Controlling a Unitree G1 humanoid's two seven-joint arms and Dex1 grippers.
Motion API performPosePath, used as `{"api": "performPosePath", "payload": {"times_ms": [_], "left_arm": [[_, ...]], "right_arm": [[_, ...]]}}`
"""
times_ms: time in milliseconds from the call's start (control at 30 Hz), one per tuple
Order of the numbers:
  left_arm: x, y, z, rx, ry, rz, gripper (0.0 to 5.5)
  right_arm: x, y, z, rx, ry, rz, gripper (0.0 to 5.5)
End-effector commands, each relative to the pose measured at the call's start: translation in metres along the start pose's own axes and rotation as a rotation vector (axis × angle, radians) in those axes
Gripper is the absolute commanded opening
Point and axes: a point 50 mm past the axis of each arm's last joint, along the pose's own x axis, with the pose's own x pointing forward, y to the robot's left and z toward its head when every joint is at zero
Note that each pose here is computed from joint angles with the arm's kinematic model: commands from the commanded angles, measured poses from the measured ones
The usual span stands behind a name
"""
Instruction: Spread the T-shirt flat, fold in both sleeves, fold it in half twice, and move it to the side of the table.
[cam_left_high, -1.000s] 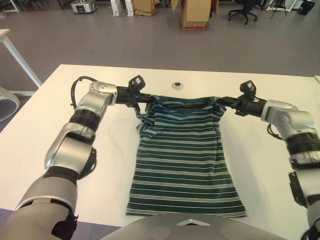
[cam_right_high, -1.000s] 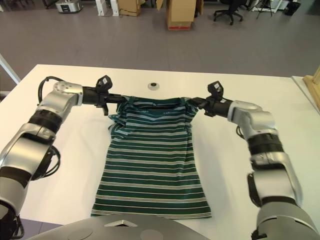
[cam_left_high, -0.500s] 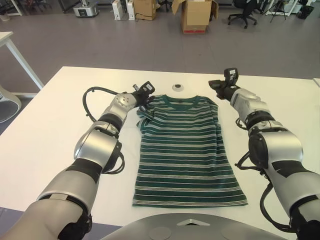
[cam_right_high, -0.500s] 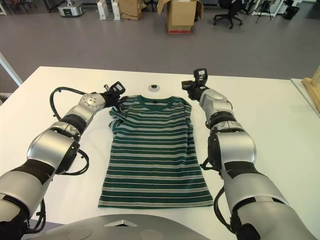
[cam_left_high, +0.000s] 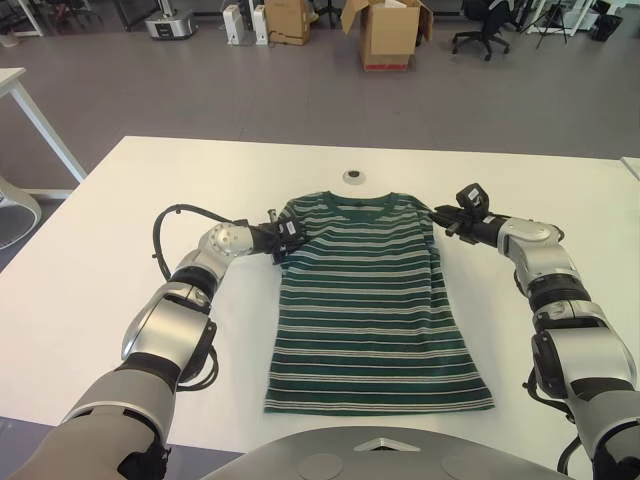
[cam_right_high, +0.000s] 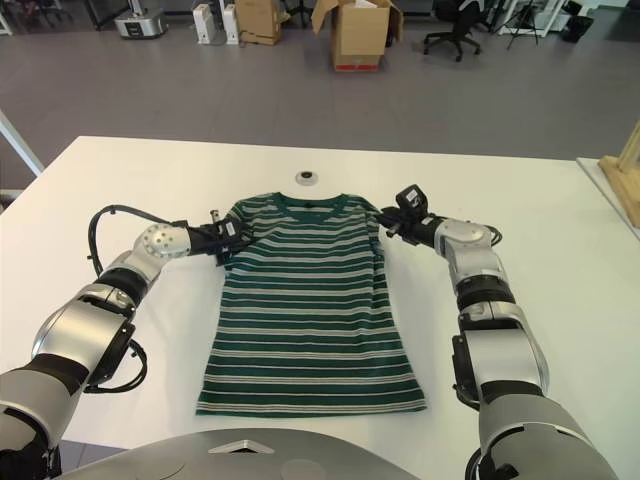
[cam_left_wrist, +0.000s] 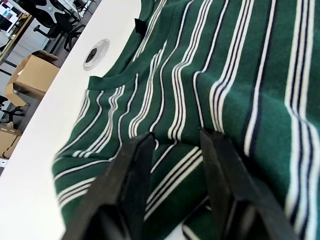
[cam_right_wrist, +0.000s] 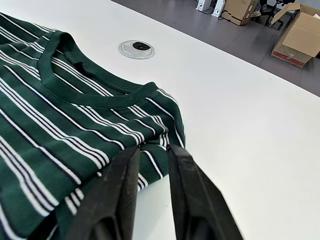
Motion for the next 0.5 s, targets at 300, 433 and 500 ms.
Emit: {"api": "performPosePath", "payload": {"times_ms": [300,433,500], "left_arm": [[-0.018,-0.011,-0.026,0.202,0.138,-0.024,1.67],[-0.023,-0.010,-0.028,0.242,0.125,-0.012,1.67],[-0.023,-0.013,-0.027,0.248,0.111,-0.008,1.67]], "right_arm": [[0.012,-0.003,-0.021,-0.363,0.470,-0.017,1.01],[0.012,-0.018,0.016,-0.523,0.460,-0.025,1.01],[0.015,-0.016,0.031,-0.558,0.403,0.031,1.01]]}}
